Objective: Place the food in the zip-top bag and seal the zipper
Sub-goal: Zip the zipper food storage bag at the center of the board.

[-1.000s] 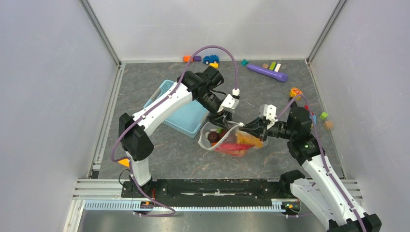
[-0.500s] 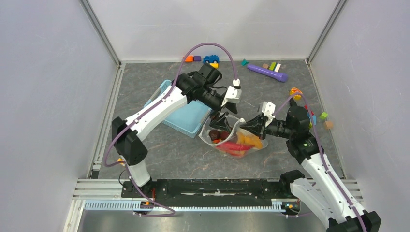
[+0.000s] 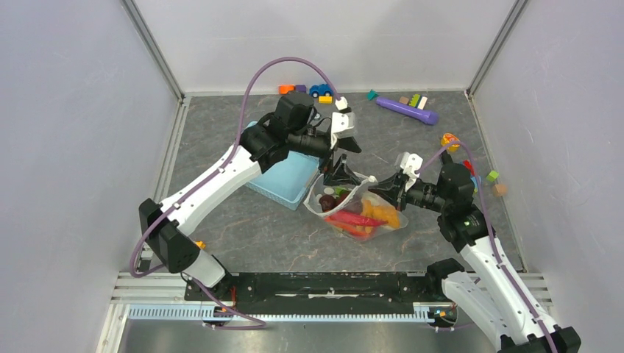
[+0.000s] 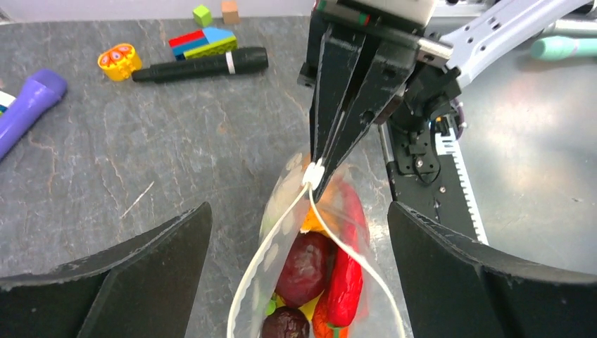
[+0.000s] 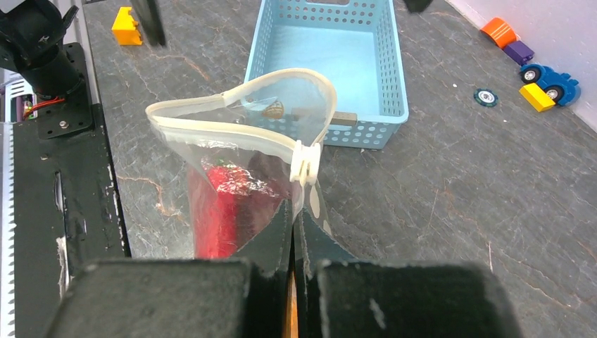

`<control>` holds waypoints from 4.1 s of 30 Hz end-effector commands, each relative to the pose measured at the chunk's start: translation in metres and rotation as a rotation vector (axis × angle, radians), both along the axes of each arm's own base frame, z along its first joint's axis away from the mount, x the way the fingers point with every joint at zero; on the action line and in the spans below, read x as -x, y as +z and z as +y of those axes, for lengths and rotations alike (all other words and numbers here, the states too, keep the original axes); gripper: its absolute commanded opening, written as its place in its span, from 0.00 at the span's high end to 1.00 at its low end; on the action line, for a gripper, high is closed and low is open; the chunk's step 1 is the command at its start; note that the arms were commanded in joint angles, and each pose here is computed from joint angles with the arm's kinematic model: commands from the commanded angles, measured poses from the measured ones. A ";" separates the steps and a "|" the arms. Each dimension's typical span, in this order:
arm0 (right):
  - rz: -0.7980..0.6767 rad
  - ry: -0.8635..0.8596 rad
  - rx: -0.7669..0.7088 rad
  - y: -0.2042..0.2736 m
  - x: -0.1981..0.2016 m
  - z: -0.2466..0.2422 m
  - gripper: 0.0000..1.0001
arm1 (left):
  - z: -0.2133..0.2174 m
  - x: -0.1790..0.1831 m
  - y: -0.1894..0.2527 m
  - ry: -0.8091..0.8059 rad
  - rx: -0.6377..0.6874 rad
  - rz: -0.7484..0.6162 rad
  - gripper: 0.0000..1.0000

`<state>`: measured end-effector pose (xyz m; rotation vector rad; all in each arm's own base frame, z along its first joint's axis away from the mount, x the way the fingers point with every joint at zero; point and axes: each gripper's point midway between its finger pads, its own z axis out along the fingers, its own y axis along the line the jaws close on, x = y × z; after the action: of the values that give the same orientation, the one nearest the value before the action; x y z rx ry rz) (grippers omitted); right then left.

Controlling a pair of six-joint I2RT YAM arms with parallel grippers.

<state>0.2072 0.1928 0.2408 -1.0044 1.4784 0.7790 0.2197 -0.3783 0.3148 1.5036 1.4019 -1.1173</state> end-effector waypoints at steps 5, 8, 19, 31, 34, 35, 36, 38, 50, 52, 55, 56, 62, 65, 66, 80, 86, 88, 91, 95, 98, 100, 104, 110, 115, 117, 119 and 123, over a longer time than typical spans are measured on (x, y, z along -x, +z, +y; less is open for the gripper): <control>-0.093 0.055 -0.044 0.030 0.007 0.006 1.00 | -0.010 0.026 0.038 -0.070 0.143 0.009 0.00; -0.086 0.066 -0.048 0.030 0.007 0.007 1.00 | -0.016 0.026 0.029 -0.079 0.120 0.012 0.00; -0.081 0.067 -0.049 0.034 0.002 0.009 1.00 | -0.029 0.021 0.005 -0.088 0.041 0.054 0.22; -0.080 0.066 -0.045 0.032 0.002 0.009 1.00 | -0.030 0.023 -0.009 -0.104 0.004 0.060 0.48; -0.083 0.065 -0.045 0.033 0.002 0.009 1.00 | -0.031 0.023 -0.010 -0.106 0.001 0.060 0.49; -0.084 0.065 -0.046 0.033 0.002 0.009 1.00 | -0.031 0.024 -0.010 -0.109 0.001 0.060 0.50; -0.084 0.065 -0.046 0.033 0.002 0.009 1.00 | -0.032 0.024 -0.011 -0.108 0.000 0.061 0.50; -0.080 0.065 -0.046 0.032 0.002 0.009 1.00 | -0.032 0.025 -0.012 -0.115 0.000 0.066 0.50; -0.083 0.069 -0.048 0.033 0.003 0.008 1.00 | -0.038 0.026 -0.021 -0.118 -0.029 0.075 0.58; -0.082 0.071 -0.048 0.033 0.004 0.009 1.00 | -0.037 0.027 -0.022 -0.122 -0.033 0.074 0.62; -0.083 0.064 -0.047 0.033 0.003 0.008 1.00 | -0.035 0.028 -0.025 -0.127 -0.043 0.065 0.66; -0.084 0.056 -0.046 0.033 0.002 0.008 1.00 | -0.034 0.028 -0.026 -0.126 -0.047 0.065 0.68; -0.118 -0.020 -0.046 0.039 -0.006 0.000 1.00 | -0.032 0.027 -0.033 -0.122 -0.071 0.069 0.79; -0.125 -0.033 -0.045 0.039 -0.007 -0.002 1.00 | -0.031 0.026 -0.034 -0.113 -0.077 0.066 0.87; -0.124 -0.037 -0.044 0.038 -0.008 -0.002 1.00 | -0.031 0.026 -0.033 -0.112 -0.076 0.065 0.88; -0.097 -0.011 -0.040 0.032 -0.006 0.001 1.00 | -0.039 0.035 -0.001 -0.130 0.034 0.119 0.60; -0.102 -0.014 -0.040 0.032 -0.005 0.000 1.00 | -0.038 0.032 -0.005 -0.104 0.021 0.117 0.84; -0.104 -0.021 -0.040 0.033 -0.006 0.000 1.00 | -0.038 0.029 -0.010 -0.089 0.006 0.111 0.95; -0.110 -0.049 -0.045 0.037 -0.009 -0.003 1.00 | -0.035 0.022 -0.021 -0.049 -0.034 0.102 0.98; -0.125 -0.087 -0.050 0.041 -0.011 -0.007 1.00 | -0.029 0.014 -0.034 0.009 -0.086 0.087 0.98; -0.136 -0.129 -0.055 0.044 -0.015 -0.012 1.00 | -0.026 0.011 -0.041 0.039 -0.104 0.089 0.98; -0.136 -0.151 -0.057 0.044 -0.018 -0.014 1.00 | -0.024 0.009 -0.044 0.057 -0.113 0.088 0.98; -0.136 -0.178 -0.059 0.045 -0.021 -0.017 1.00 | -0.022 0.009 -0.043 0.070 -0.112 0.085 0.96; -0.142 -0.206 -0.061 0.044 -0.022 -0.021 1.00 | -0.020 0.007 -0.044 0.093 -0.108 0.076 0.98; -0.167 -0.227 -0.068 0.048 -0.020 -0.025 1.00 | -0.016 0.003 -0.046 0.126 -0.117 0.062 0.98; -0.168 -0.231 -0.068 0.048 -0.020 -0.025 1.00 | -0.015 0.002 -0.047 0.135 -0.116 0.062 0.98; -0.164 -0.234 -0.067 0.047 -0.021 -0.026 1.00 | -0.013 0.001 -0.047 0.148 -0.111 0.054 0.98; -0.156 -0.235 -0.065 0.045 -0.022 -0.025 1.00 | -0.012 0.001 -0.047 0.156 -0.112 0.055 0.98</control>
<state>0.2201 0.1729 0.2594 -0.8526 1.4856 0.6274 0.2142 -0.4030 0.2680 1.4674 1.5540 -1.0527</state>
